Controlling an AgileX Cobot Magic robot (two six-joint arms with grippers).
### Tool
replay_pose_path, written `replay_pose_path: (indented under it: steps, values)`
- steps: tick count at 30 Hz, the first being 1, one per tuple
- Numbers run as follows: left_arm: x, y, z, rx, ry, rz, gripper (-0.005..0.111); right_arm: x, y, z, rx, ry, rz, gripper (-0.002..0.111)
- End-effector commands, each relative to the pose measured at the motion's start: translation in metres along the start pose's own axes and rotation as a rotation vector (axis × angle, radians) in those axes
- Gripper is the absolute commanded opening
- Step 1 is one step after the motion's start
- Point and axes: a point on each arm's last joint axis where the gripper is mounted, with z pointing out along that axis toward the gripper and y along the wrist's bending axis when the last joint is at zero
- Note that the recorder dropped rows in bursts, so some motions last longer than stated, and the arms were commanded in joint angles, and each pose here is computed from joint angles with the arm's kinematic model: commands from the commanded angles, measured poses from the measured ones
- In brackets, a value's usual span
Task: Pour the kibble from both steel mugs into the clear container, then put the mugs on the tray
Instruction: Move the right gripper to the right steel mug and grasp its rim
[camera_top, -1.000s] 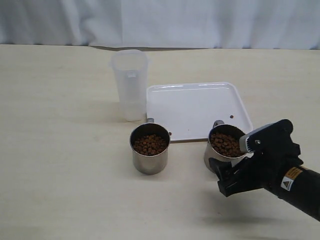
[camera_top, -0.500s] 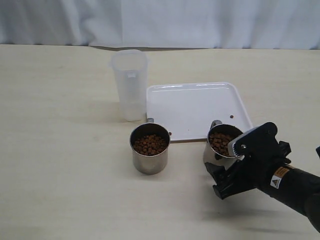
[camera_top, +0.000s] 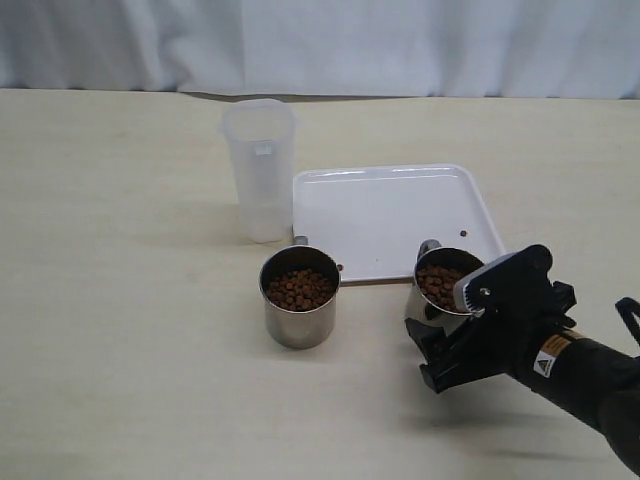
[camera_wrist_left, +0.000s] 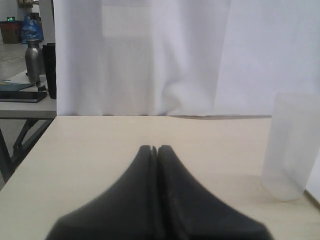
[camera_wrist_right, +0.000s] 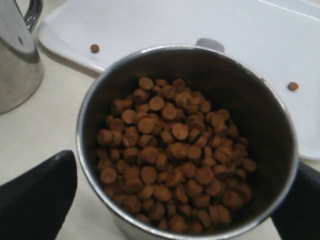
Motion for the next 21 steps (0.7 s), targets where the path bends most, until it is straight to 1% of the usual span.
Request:
replay_pose_path:
  steps: [1, 4, 7, 11, 18, 21]
  values:
    - [0.000, 0.000, 0.000, -0.001, -0.009, -0.006, 0.000, 0.005, 0.001, 0.008, 0.003, -0.048, 0.006, 0.110]
    - [0.000, 0.000, 0.000, -0.001, -0.009, -0.006, 0.000, 0.011, 0.002, 0.013, 0.008, -0.058, 0.003, 0.110]
    - [0.000, 0.000, 0.000, -0.001, -0.009, -0.006, 0.000, 0.011, -0.001, 0.012, 0.040, -0.105, 0.022, 0.110]
    - [0.000, 0.000, 0.000, -0.001, -0.009, -0.006, 0.000, 0.013, -0.002, 0.013, 0.052, -0.119, 0.032, 0.110]
    - [0.000, 0.000, 0.000, -0.001, -0.009, -0.006, 0.000, 0.019, -0.002, 0.015, 0.064, -0.094, 0.050, 0.110]
    - [0.000, 0.000, 0.000, -0.001, -0.009, -0.006, 0.000, 0.019, -0.006, 0.015, 0.100, -0.090, 0.087, 0.110]
